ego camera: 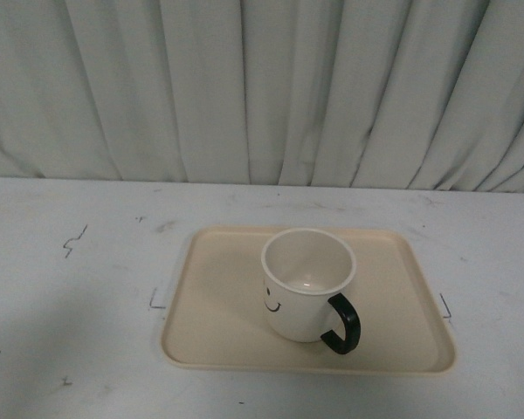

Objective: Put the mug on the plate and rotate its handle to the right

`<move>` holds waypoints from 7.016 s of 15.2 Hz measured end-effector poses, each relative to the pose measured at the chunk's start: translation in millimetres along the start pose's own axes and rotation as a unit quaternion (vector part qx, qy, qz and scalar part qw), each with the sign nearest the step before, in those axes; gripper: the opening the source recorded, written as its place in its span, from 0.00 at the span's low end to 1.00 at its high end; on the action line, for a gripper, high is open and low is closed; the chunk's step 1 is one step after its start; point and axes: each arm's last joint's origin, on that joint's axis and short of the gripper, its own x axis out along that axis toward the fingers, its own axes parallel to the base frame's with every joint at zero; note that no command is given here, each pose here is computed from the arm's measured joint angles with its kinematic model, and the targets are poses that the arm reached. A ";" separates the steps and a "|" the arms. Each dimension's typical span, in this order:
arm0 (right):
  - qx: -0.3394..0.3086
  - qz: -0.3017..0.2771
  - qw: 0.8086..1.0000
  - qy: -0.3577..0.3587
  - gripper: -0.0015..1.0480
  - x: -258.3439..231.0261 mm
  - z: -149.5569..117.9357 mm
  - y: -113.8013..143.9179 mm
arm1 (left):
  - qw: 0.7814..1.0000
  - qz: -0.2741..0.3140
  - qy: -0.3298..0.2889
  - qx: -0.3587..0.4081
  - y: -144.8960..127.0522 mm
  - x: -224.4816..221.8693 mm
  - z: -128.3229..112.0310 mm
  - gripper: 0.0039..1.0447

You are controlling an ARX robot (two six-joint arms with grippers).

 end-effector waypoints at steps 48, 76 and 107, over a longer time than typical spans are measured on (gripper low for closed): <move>0.004 0.080 0.864 0.498 0.94 267.9 -25.3 136.9 | 1.000 0.009 -0.005 0.001 4.9 -58.4 -10.7 0.94; -0.355 0.477 0.674 0.438 0.03 341.8 -13.9 159.6 | 1.000 0.009 -0.005 0.001 4.9 -58.4 -10.7 0.94; -0.006 -0.006 1.000 0.016 0.02 142.2 22.0 23.3 | 1.000 0.009 -0.005 0.001 4.9 -58.4 -10.7 0.94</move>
